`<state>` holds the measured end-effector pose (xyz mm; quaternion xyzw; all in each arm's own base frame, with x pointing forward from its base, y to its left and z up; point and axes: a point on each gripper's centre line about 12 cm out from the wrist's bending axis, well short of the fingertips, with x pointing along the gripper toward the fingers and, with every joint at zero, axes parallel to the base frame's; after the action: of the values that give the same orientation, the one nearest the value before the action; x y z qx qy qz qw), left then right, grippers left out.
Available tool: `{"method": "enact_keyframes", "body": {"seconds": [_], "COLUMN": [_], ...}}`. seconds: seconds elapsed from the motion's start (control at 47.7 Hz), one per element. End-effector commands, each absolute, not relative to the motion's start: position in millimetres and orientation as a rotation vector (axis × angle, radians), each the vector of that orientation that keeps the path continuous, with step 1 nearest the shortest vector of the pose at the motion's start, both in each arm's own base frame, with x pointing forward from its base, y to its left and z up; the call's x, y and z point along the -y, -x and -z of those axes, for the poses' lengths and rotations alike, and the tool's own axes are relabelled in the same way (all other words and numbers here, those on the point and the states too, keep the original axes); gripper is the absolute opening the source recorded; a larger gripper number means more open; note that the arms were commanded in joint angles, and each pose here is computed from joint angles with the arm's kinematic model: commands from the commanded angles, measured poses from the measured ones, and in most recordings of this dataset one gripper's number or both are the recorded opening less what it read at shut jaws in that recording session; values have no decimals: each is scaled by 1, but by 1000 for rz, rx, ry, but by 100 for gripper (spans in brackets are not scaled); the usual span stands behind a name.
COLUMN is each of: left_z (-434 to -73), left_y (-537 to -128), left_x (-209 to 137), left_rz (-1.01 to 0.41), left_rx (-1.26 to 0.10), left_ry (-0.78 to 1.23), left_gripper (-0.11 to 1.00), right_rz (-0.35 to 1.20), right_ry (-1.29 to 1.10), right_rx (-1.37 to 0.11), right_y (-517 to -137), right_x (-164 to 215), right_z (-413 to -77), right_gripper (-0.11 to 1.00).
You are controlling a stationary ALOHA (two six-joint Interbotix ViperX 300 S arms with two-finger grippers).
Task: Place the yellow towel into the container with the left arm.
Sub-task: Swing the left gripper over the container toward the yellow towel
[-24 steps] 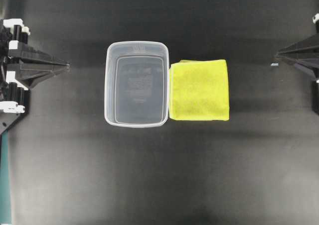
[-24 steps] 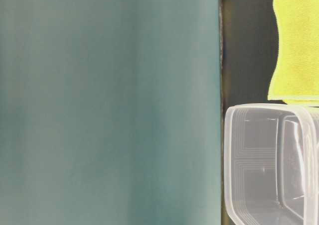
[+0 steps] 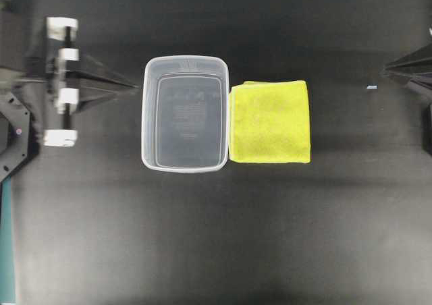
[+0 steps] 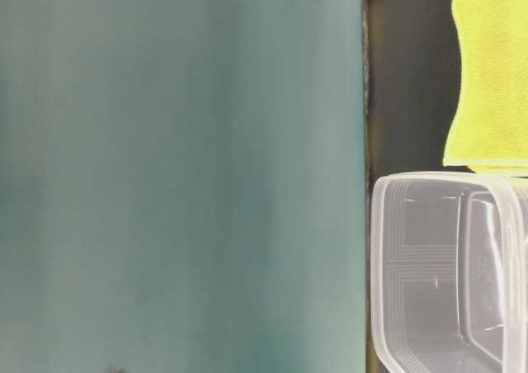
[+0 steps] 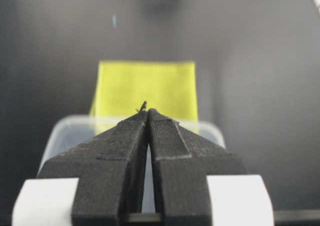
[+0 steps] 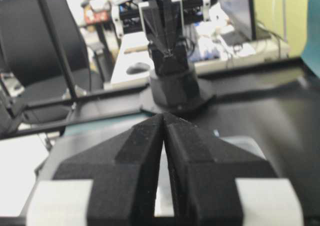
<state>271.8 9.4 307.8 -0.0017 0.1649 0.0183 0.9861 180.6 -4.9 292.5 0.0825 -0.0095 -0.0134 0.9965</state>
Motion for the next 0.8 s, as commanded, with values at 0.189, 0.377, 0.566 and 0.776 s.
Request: {"method": "enact_keyframes", "body": {"seconds": [0.189,0.377,0.566,0.776], "left_z": [-321,-318,-310,-268], "left_y": [-334,-371,-414,-469], "left_x": [-13,-18,-25,-32], "left_rz": [-38,-33,-20,-10], "left_rx": [-488,-580,-700,-880], "left_ry": [-26,-75,-134,-138], "left_gripper": [1,24,77,91], "right_rz": [38,41,40,40], "right_ry": [-149,-149,-146,-143], "right_rx": [-36,-106,-91,-85], "right_y": [-163,-155,-153,-152], "right_x": [6,5,5,5], "right_z": [-299,-291,-294,-294], "right_gripper": [20,73,78,78]}}
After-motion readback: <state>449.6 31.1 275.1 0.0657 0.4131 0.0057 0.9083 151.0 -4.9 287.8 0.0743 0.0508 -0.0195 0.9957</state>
